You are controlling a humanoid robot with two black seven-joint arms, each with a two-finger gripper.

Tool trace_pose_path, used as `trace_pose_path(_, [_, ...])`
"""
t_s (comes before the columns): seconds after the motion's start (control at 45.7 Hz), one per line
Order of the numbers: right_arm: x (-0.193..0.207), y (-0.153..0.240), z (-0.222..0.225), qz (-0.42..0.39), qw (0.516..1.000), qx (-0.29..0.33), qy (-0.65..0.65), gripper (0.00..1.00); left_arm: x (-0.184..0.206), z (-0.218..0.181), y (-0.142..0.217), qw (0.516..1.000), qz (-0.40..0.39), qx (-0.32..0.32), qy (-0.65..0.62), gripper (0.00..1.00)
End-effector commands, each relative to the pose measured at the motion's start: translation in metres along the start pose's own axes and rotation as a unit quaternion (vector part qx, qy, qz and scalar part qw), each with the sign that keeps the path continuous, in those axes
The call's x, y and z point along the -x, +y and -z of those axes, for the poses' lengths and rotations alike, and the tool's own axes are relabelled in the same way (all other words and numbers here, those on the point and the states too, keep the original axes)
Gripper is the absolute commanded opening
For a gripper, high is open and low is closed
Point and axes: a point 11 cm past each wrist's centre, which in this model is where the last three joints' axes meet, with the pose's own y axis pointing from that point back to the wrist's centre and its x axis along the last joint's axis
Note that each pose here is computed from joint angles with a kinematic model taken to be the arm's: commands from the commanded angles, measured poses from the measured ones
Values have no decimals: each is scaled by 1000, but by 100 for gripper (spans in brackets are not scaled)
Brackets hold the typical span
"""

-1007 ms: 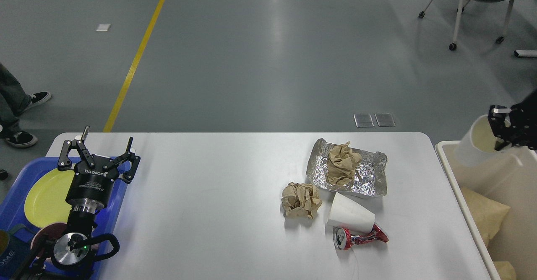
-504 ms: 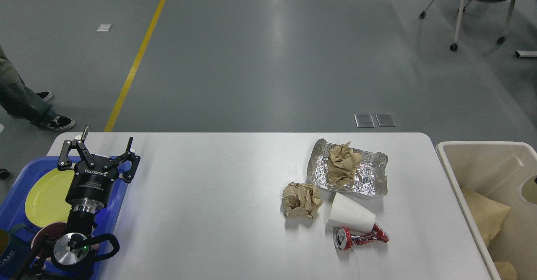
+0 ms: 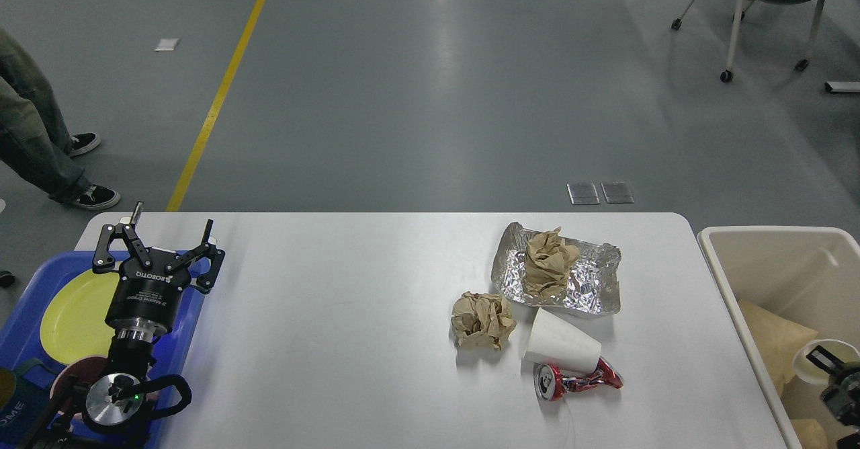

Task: Tidy desktop
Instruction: 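Release the cup in the bin and raise the right gripper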

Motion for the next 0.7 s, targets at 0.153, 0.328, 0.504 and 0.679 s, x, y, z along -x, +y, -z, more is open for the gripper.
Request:
trace_pose_path(0.153, [5,0,1,0,1000,-1,3,0,0,0,0,1000,0,0,0,96])
trace_pose_path(0.328, [-5,0,-2,-39,999,1,-4,74,0,0,0,1000,0,0,0,96])
trace_pose_path(0.504, [-7,1,-1,-60,998,-3,-3,100,0,0,0,1000,0,0,0,96])
trace_pose_path(0.679, [-8,1,-3,-58,998,-3,4,100,0,0,0,1000,0,0,1,96])
